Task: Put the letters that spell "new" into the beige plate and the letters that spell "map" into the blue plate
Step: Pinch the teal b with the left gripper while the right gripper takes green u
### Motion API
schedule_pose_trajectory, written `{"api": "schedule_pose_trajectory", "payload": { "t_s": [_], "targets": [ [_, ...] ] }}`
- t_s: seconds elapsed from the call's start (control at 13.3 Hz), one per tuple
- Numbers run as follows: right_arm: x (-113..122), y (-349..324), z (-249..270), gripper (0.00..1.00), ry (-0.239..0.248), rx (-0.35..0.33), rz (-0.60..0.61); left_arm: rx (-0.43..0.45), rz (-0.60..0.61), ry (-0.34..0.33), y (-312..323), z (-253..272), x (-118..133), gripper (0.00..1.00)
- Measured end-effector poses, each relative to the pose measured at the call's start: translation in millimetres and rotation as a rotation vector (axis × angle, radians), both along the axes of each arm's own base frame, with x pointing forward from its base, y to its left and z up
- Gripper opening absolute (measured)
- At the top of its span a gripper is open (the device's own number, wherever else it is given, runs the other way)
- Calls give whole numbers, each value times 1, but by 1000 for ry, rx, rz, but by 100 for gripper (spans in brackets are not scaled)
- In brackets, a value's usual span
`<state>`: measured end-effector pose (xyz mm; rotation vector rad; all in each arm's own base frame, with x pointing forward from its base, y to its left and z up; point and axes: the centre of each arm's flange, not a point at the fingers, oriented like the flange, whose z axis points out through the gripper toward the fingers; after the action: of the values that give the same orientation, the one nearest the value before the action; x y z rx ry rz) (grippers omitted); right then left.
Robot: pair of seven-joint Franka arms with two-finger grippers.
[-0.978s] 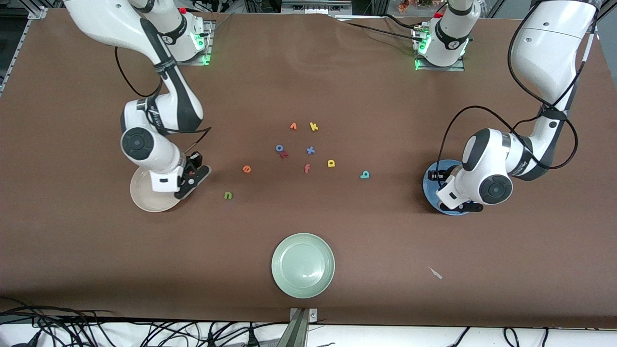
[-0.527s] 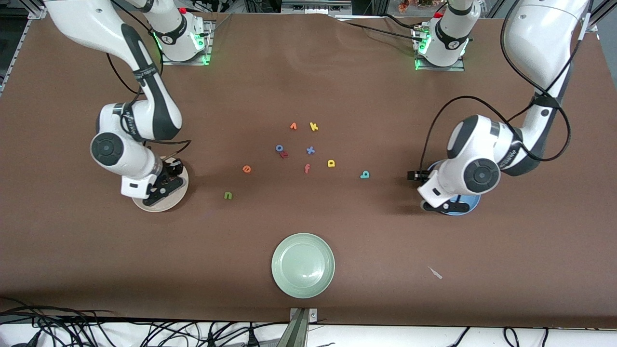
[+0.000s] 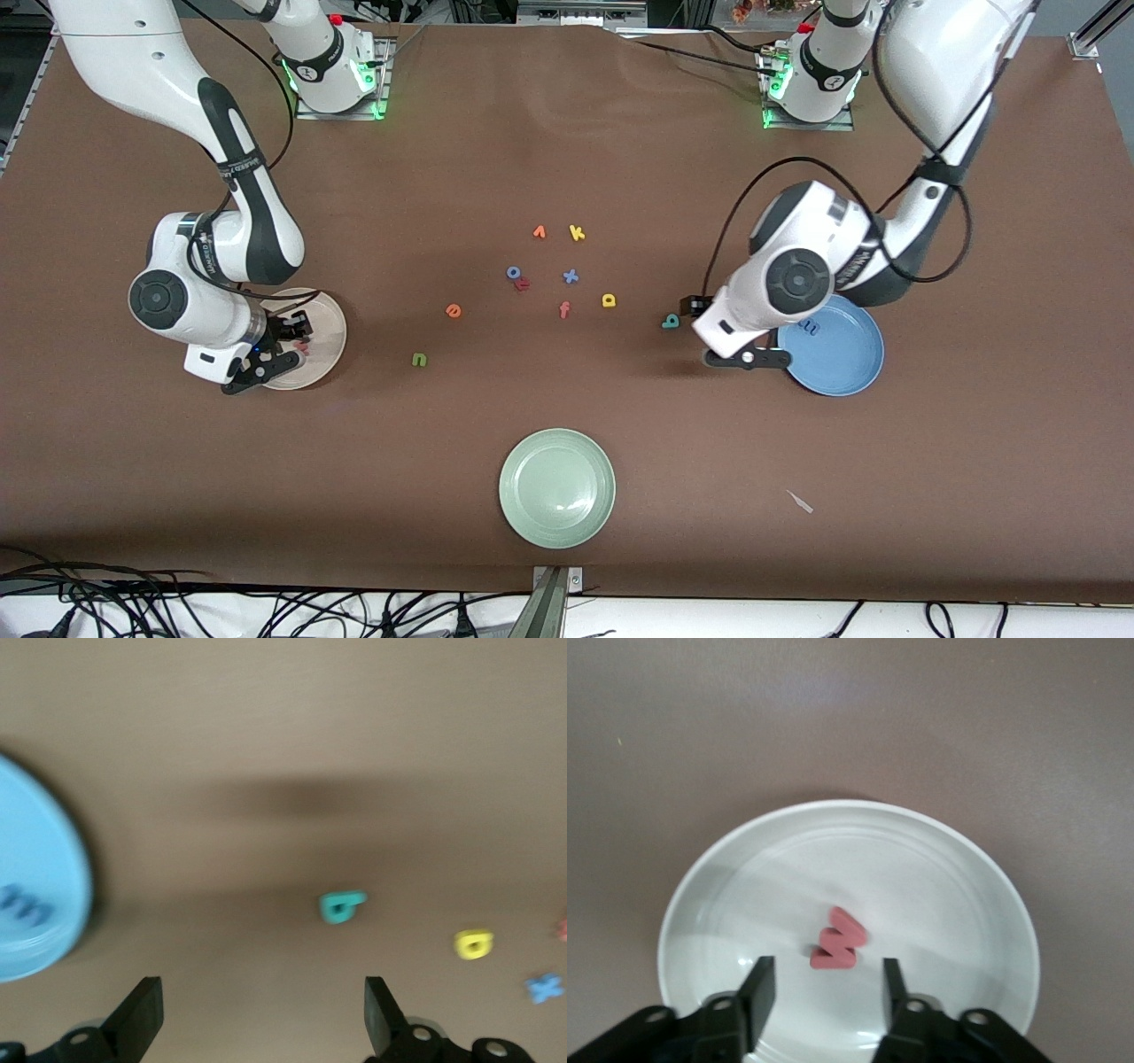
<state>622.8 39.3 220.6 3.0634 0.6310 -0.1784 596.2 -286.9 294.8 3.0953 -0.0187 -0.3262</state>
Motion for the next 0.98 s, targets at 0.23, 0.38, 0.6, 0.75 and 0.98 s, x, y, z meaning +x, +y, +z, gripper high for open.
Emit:
{"api": "schedule_pose_trajectory", "payload": {
  "t_s": [0.23, 0.38, 0.6, 0.75, 0.98],
  "targets": [
    [6, 22, 9, 95, -22, 12, -134, -22, -38, -18, -27, -19, -7, 100],
    [9, 48, 15, 100, -37, 19, -227, 50, -164, -61, -57, -34, -24, 100],
    [5, 84, 18, 100, -36, 33, -354, 110, -259, -102, -94, -57, -48, 100],
    [3, 106, 19, 100, -32, 42, -428, 116, -259, -94, -90, -70, -46, 100],
    [5, 140, 14, 100, -27, 61, -530, 108, -192, -100, -70, -92, -39, 93]
  ]
}}
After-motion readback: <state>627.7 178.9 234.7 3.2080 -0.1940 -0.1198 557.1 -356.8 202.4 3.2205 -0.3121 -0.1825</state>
